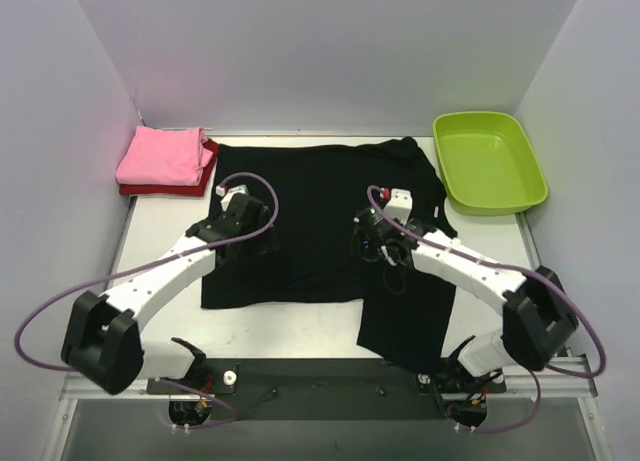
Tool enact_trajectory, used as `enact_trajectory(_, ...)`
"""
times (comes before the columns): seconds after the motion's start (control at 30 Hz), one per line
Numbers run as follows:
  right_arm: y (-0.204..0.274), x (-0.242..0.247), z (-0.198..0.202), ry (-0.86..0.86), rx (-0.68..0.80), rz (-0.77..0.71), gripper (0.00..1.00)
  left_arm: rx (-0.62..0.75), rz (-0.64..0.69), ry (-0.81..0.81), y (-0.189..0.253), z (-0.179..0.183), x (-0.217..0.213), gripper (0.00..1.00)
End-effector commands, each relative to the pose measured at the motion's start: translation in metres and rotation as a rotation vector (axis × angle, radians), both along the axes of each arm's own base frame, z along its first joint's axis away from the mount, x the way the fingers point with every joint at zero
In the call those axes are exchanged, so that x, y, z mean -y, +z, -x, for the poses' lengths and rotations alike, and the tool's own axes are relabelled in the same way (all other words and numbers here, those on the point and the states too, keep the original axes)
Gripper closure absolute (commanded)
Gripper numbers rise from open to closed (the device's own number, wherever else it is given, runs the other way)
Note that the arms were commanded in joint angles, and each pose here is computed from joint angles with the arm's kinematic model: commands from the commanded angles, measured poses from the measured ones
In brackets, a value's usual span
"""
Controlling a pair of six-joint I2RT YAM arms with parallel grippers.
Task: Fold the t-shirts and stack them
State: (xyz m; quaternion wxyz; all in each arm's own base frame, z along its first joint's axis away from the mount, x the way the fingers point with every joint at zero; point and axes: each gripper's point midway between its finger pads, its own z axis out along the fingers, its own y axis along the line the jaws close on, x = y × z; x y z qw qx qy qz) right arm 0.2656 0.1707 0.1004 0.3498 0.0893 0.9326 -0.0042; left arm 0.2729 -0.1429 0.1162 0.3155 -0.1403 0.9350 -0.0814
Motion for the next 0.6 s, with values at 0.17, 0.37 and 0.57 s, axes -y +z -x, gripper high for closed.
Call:
enact_trajectory(0.17,-0.016,0.000,-0.091,0.039,-0.021,-0.053,0.00,-0.011,0.001,0.058,-0.031,-0.079,-0.011,0.03)
enact_trajectory(0.37,-0.046,0.005,-0.090,0.032,-0.108,-0.018,0.00,-0.115,-0.117,0.105,-0.064,-0.082,-0.026,0.03)
enact_trajectory(0.57,-0.082,0.007,-0.076,0.025,-0.210,0.001,0.00,-0.243,-0.261,0.126,-0.098,-0.068,-0.035,0.03)
